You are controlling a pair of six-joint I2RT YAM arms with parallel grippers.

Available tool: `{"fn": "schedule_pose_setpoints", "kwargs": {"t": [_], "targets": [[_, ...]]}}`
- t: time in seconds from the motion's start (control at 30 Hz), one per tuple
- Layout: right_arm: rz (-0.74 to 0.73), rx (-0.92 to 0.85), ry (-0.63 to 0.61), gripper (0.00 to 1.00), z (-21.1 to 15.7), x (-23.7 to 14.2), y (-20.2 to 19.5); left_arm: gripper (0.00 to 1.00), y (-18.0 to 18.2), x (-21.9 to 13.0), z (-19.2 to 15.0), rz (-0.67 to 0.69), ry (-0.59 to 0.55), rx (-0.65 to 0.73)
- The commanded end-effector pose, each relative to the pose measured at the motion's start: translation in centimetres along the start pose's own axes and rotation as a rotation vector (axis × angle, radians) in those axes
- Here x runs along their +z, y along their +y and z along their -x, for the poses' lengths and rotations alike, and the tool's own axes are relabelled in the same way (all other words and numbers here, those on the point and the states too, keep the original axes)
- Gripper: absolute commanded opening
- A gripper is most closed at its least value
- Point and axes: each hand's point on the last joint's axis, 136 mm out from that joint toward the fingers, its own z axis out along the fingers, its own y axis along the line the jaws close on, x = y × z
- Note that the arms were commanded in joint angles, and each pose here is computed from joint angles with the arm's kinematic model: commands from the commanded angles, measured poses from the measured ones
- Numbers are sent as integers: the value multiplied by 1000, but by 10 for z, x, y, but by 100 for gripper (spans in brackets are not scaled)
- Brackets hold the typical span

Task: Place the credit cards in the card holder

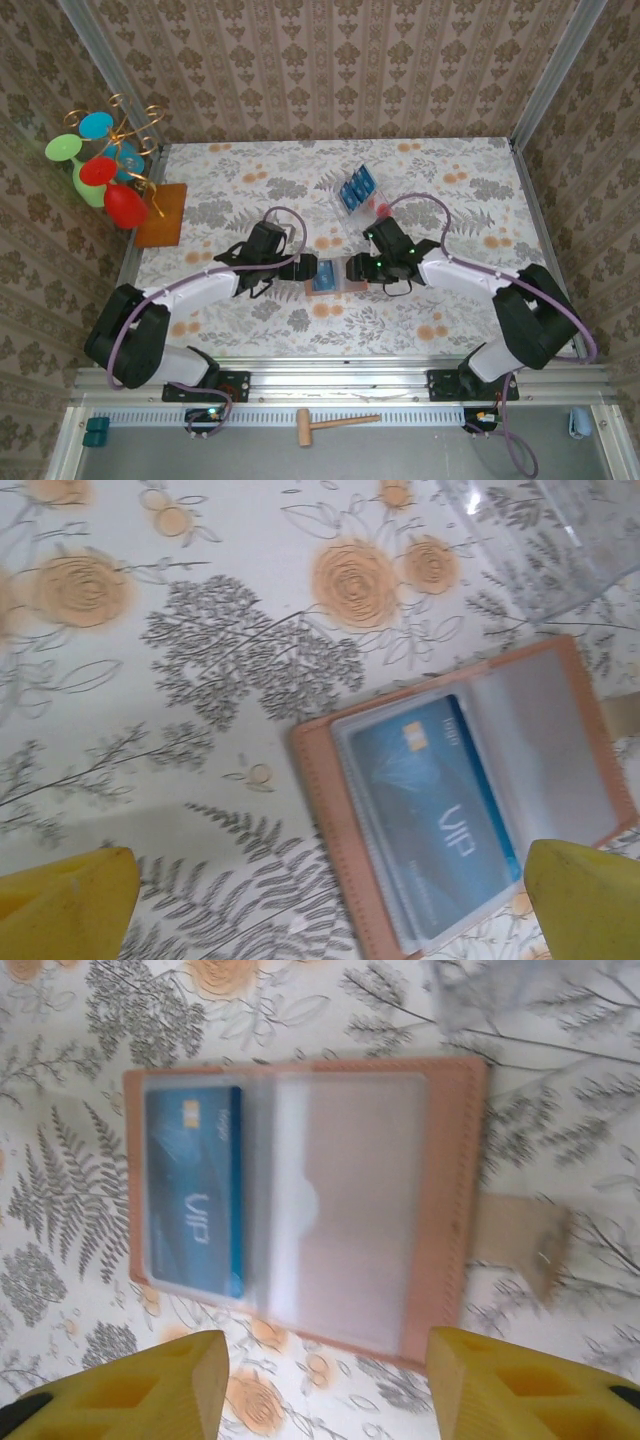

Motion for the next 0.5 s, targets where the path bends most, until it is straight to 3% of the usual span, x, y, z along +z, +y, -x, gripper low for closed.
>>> {"fn": "schedule_pose_setpoints", "kwargs": {"t": [0.0, 0.2, 0.47], "targets": [[-99, 12, -16, 60, -9, -12, -24, 100, -18, 6, 10, -98, -12, -34], [-137, 60, -18, 64, -14, -5, -45, 100, -24, 20, 9, -141, -11, -51], [-127, 53, 10, 63, -5, 16, -40, 100, -25, 38, 7, -137, 15, -49]]}}
